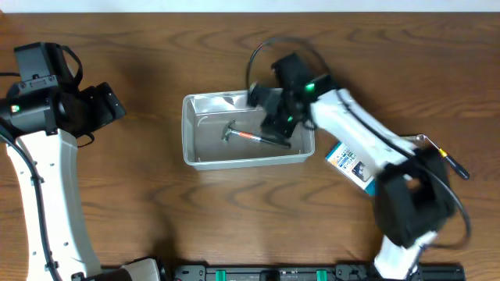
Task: Pack container
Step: 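Move the right gripper back and grasp the silver wrench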
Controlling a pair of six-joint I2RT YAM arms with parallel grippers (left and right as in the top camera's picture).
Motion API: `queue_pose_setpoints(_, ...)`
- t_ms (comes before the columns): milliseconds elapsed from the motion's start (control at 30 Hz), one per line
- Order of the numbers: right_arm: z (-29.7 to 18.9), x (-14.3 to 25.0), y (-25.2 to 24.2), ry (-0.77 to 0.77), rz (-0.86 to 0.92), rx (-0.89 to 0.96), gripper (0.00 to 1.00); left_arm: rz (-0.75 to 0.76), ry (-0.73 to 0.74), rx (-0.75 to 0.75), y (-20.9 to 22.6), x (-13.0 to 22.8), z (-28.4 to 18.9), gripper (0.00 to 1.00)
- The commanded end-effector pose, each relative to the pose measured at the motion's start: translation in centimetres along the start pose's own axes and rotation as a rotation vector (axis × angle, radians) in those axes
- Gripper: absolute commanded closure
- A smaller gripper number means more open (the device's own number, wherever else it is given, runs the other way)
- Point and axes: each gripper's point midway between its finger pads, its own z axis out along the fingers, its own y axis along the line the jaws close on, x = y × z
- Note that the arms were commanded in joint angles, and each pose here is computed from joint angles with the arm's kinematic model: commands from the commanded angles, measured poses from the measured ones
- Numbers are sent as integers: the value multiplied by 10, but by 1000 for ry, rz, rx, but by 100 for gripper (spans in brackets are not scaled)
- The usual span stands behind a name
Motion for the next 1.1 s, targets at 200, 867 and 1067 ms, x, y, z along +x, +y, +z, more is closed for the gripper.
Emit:
queue_pose_setpoints(200,-210,88,-150,-243,1047,643,39,0,1,-4,0,-1,0,2)
queue_pose_setpoints(867,-105,298,-156,33,2357,795,34,2,22,-10,1,4,0,2)
queue_pose_setpoints(1067,-75,315,-155,132,2377,802,28,1,22,-10,2,4,0,2)
